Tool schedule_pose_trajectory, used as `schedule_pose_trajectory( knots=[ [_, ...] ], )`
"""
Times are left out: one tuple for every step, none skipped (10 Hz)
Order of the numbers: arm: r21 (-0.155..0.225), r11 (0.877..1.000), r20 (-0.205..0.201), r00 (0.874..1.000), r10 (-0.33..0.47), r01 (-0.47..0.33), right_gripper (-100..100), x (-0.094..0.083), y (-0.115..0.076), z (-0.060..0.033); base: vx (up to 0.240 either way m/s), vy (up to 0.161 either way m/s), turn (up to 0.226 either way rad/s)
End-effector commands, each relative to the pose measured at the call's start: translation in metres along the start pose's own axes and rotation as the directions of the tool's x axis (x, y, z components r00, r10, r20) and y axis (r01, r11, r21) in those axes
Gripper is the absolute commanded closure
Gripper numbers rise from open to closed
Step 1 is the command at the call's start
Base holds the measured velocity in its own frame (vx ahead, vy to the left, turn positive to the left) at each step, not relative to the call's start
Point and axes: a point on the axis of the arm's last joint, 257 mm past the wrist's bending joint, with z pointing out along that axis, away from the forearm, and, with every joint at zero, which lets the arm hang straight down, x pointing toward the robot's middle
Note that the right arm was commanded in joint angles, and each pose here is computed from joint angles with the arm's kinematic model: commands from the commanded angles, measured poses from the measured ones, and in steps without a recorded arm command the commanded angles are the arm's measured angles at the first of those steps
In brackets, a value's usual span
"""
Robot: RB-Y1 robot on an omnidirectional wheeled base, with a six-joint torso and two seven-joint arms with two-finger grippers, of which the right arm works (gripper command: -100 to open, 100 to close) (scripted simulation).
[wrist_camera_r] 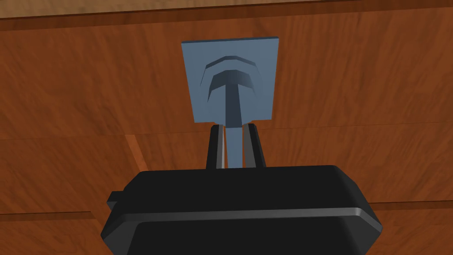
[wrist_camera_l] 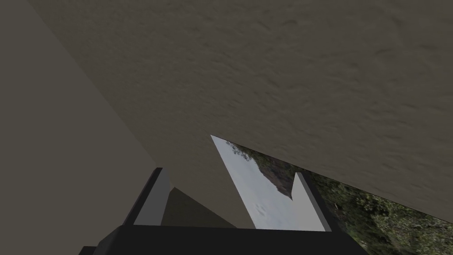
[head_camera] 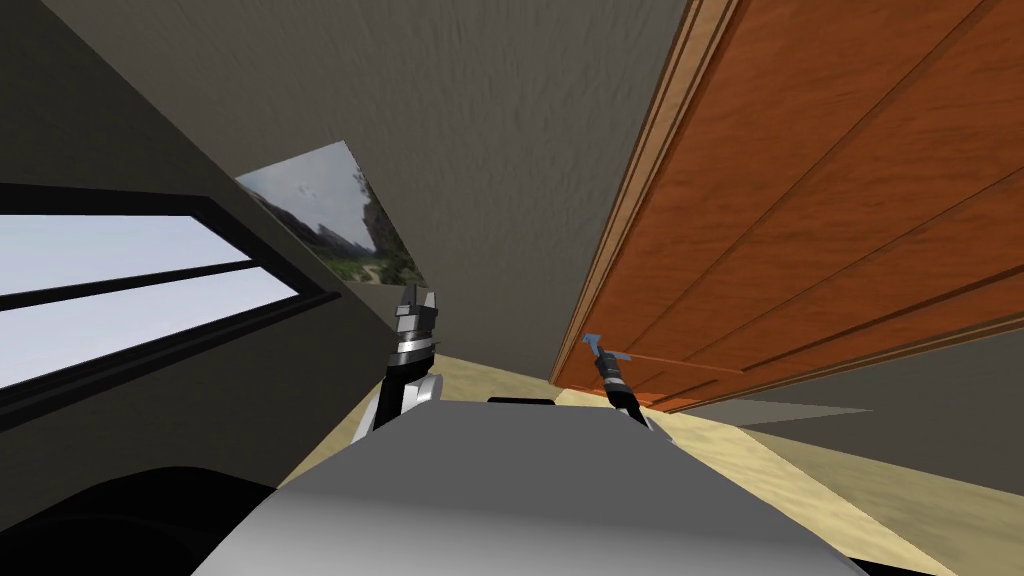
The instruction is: Pull the door open
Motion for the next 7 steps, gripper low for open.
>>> schedule_pose_trajectory(
  knots=[
    [-0.003, 1.000, 0.000, 1.000, 0.000, 0.000, 100, 0.000, 0.001, 0.0002, -0.007, 0.000, 0.000],
    [-0.003, 1.000, 0.000, 1.000, 0.000, 0.000, 100, 0.000, 0.001, 0.0002, 0.000, 0.000, 0.000],
    [0.001, 1.000, -0.014, 1.000, -0.001, 0.001, 100, -0.001, 0.000, -0.0042, -0.116, -0.042, 0.090],
    [0.000, 1.000, -0.019, 1.000, -0.002, 0.002, 100, -0.001, 0.000, -0.0056, -0.161, -0.038, 0.126],
    [0.000, 1.000, -0.031, 1.000, -0.003, 0.003, 100, -0.002, 0.000, -0.0091, -0.189, -0.026, 0.117],
    [-0.001, 1.000, -0.045, 0.999, -0.004, 0.004, 100, -0.003, 0.000, -0.0130, -0.217, -0.054, 0.153],
    [0.000, 1.000, -0.061, 0.998, -0.005, 0.005, 100, -0.004, 0.001, -0.0172, -0.213, -0.068, 0.145]
  ],
)
